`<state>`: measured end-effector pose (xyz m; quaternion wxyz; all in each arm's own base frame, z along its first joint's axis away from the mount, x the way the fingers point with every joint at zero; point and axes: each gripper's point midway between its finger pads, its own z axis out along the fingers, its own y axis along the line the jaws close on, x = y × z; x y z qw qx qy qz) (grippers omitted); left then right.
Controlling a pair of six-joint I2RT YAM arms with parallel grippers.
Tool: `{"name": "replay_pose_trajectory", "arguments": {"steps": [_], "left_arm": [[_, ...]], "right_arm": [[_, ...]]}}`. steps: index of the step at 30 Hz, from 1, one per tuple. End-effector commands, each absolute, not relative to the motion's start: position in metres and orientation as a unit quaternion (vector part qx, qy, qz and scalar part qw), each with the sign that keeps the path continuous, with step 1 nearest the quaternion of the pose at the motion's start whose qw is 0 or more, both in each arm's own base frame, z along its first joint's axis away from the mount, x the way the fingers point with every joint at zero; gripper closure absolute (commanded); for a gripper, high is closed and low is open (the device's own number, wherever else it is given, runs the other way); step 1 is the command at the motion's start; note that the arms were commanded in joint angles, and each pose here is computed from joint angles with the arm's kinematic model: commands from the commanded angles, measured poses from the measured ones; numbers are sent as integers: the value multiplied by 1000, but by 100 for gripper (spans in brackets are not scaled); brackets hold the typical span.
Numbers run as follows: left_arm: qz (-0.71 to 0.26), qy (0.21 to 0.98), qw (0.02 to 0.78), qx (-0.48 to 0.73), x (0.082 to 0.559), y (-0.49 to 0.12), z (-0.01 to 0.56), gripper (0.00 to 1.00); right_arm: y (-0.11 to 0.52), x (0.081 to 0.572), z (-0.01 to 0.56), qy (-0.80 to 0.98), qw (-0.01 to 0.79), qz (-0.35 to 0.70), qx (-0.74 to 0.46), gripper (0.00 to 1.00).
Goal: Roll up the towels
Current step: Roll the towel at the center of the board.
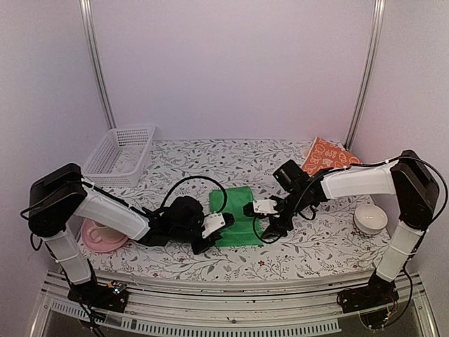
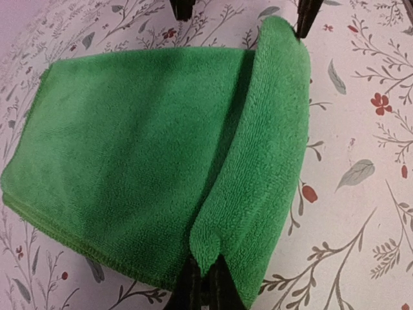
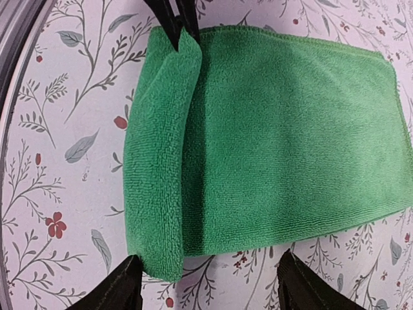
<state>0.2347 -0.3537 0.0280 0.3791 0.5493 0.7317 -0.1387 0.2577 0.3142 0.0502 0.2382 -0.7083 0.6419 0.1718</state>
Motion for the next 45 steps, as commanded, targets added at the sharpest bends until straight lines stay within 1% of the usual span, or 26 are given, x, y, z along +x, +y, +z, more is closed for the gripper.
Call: {"name": "replay_pose_trajectory", "arguments": {"steps": [1, 5, 10, 13, 16, 19, 21, 26, 37, 40, 42, 45], "left_arm": [[-111, 760, 335, 546, 237, -339, 2, 100], [-108, 764, 334, 542, 239, -336, 2, 100], [-108, 768, 331, 538, 240, -334, 1, 100], [-109, 769, 329, 537, 240, -333, 0, 100], [-108, 770, 330, 535, 241, -332, 0, 100], [-109, 771, 329, 535, 241, -332, 0, 100], [-110, 771, 329, 534, 242, -331, 0, 100], [-112, 772, 328, 533, 241, -332, 0, 100], [-102, 781, 330, 520, 247, -329, 2, 100], [-91, 788, 329, 513, 251, -325, 2, 96], [-88, 791, 329, 509, 253, -324, 2, 89], [-84, 793, 332, 503, 255, -323, 3, 83]], "right_arm": [[319, 264, 79, 609, 297, 163, -717, 27], [319, 240, 89, 571, 300, 202, -737, 27], [319, 217, 88, 542, 275, 238, -758, 30], [321, 206, 82, 531, 258, 245, -769, 33], [324, 196, 71, 524, 236, 249, -780, 39], [328, 195, 66, 525, 227, 250, -781, 46], [328, 196, 61, 531, 222, 248, -779, 49], [330, 209, 50, 553, 223, 228, -770, 49], [332, 220, 44, 570, 227, 210, -761, 48], [331, 223, 37, 579, 221, 201, -758, 48], [331, 225, 34, 583, 218, 198, -757, 48], [329, 227, 29, 590, 212, 191, -755, 48]]}}
